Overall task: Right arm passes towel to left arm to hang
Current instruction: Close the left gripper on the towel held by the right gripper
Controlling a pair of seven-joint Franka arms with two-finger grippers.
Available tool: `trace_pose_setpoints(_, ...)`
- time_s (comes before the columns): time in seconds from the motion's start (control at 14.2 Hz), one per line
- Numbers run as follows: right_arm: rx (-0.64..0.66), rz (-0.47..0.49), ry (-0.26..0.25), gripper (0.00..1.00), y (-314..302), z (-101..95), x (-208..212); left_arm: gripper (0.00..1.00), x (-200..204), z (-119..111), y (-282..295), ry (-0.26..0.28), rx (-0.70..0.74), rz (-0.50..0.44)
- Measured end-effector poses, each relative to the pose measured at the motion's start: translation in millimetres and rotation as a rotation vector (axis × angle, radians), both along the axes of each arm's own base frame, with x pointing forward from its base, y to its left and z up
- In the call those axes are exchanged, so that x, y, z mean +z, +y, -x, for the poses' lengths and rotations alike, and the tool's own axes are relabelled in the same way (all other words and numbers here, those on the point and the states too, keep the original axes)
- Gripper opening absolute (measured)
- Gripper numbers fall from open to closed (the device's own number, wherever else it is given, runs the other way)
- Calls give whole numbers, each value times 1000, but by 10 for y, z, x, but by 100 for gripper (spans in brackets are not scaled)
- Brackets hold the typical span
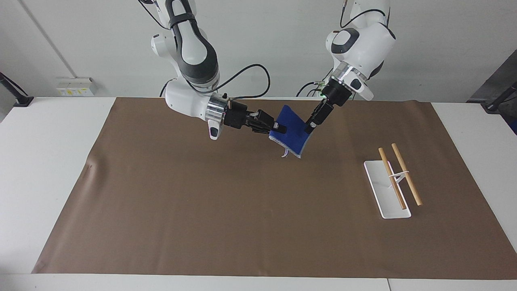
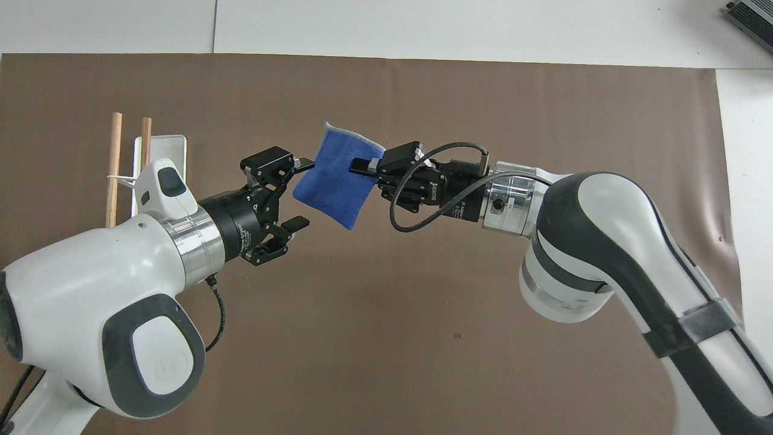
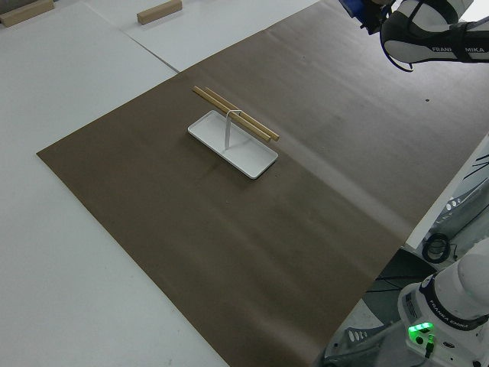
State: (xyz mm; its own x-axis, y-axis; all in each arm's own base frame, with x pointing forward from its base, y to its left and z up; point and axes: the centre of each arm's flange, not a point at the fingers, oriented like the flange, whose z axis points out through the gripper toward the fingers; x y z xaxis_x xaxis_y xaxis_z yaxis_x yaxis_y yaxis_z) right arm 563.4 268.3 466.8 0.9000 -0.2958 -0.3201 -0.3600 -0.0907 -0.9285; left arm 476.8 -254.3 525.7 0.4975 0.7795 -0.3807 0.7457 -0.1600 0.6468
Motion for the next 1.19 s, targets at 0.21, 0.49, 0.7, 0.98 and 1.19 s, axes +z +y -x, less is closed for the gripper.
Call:
trace_pose_setpoints(0.21,0,0,0,7,-2,0,1,85,-46,96,-145,-38,113,82)
trace_pose_setpoints(0.49,-1,0,0,7,-2,0,1,76,-237,153,-315,-78,216,111)
trace_pose_setpoints(0.7,-1,0,0,7,-3,0,3,49,-282,117,-262,-108,287,119)
trace_pose_setpoints(0.98,-1,0,0,7,-3,0,2,16,-262,92,-210,-123,322,129)
trace_pose_setpoints(1.19,-2,1,0,7,-5,-1,1,7,-247,83,-187,-127,338,136)
